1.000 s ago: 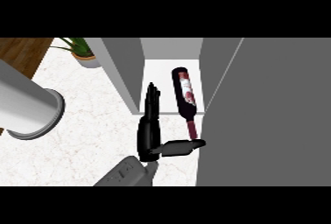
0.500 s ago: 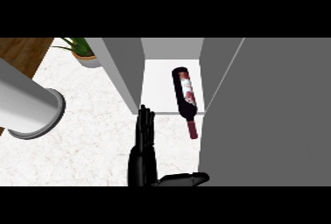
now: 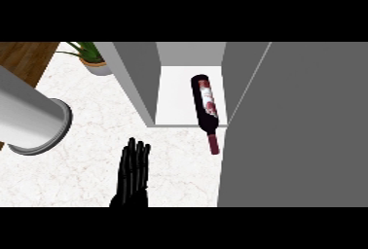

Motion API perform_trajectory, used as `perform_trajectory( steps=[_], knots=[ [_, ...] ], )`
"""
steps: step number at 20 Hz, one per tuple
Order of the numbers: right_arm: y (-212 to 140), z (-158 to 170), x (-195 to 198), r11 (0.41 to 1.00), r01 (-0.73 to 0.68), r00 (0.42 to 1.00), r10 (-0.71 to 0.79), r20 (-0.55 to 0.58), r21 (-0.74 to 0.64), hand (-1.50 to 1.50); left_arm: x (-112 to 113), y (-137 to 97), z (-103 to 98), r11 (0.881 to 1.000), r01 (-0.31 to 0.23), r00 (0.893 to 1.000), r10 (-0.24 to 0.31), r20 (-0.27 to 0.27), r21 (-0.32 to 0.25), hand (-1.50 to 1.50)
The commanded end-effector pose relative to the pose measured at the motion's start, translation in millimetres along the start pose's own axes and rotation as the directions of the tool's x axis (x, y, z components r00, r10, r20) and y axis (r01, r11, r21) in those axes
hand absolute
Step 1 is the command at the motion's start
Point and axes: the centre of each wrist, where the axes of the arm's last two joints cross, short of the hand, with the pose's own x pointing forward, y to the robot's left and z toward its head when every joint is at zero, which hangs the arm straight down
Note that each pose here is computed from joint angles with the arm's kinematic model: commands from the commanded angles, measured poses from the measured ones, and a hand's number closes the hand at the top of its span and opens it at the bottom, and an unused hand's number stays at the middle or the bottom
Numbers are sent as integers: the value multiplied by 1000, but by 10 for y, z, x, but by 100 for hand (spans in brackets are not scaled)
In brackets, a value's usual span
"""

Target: Pick up the wine, place it into the cabinet and close the cabinet

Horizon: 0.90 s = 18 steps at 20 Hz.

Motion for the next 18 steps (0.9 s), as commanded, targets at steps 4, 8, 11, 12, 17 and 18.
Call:
perform_trajectory(
  steps=[4,8,11,12,17,18],
  knots=[
    [105,195,203,993,22,1000,-24,16,116,150,301,379,189,995,-16,1000,15,-11,-100,-150],
    [85,272,217,984,-27,999,22,28,176,150,443,503,184,993,5,1000,-5,-1,-115,-150],
    [150,169,106,974,76,997,-73,-24,213,150,435,619,181,996,-16,1000,17,7,-91,-150],
    [139,223,109,968,107,994,-99,-45,225,150,475,718,80,996,-19,1000,20,9,-88,-150],
    [295,317,142,946,174,981,-143,-129,272,150,553,918,113,998,6,1000,-6,16,-56,-150],
    [394,231,122,938,211,975,-182,-127,275,150,684,962,-38,999,16,999,-14,34,-48,-150]
  ],
)
